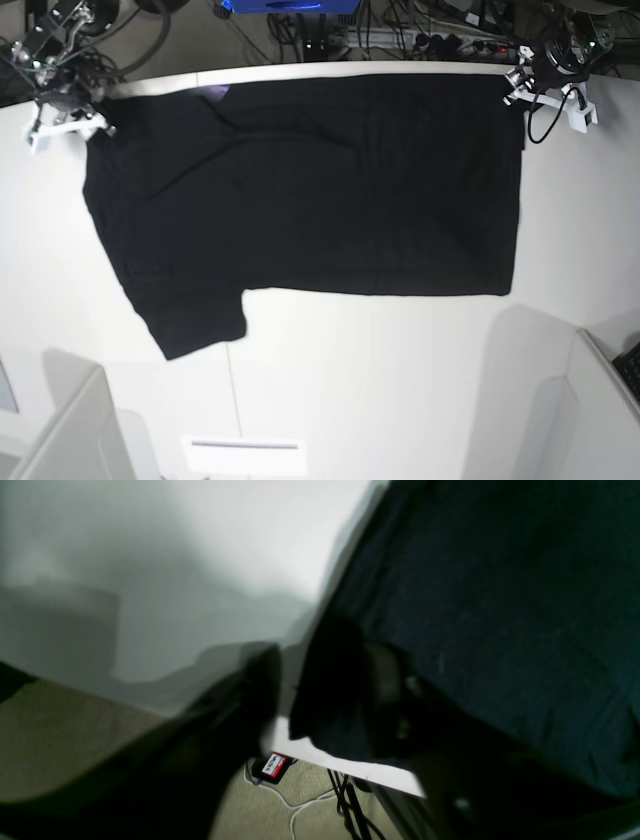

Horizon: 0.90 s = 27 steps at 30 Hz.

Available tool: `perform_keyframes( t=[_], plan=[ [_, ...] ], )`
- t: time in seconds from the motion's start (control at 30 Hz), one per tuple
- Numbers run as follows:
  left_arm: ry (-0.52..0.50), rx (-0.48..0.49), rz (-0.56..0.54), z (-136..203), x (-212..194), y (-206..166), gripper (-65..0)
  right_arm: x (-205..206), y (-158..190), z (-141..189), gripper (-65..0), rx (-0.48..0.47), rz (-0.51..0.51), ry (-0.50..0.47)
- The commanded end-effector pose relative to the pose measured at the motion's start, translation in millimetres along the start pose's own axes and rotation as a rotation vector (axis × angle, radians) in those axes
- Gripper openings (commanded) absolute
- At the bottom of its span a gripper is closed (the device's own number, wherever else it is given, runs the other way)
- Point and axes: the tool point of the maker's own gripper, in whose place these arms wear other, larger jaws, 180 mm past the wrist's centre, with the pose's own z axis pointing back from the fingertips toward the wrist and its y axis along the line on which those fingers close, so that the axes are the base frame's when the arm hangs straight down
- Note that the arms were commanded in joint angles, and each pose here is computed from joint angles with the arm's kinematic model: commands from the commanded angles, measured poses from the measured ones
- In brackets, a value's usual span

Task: Fold the T-shirt properly
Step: 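Drag the held shirt further toward the robot, then release, then reach both grippers down to the hem corners of the shirt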

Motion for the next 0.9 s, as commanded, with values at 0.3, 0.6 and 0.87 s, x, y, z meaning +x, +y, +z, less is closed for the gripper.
perform_keyframes(
  t=[0.3,0.6,0.87],
  plan=[
    [-0.310,0.087,0.057,57.8,88.8,33.6,-34.1,52.0,1.6,26.6,-32.3,-0.010,0.007,-0.207],
    [-0.361,0.014,0.032,52.3,112.0,1.5,-34.4,106.9,106.0,-3.8,-32.7,0.200,0.249,-0.292],
    [-0.321,-0.023,-0.060,43.2,112.9,-19.9,-31.8,153.5,153.2,-47.5,-31.5,0.281,0.210,-0.232]
  ],
)
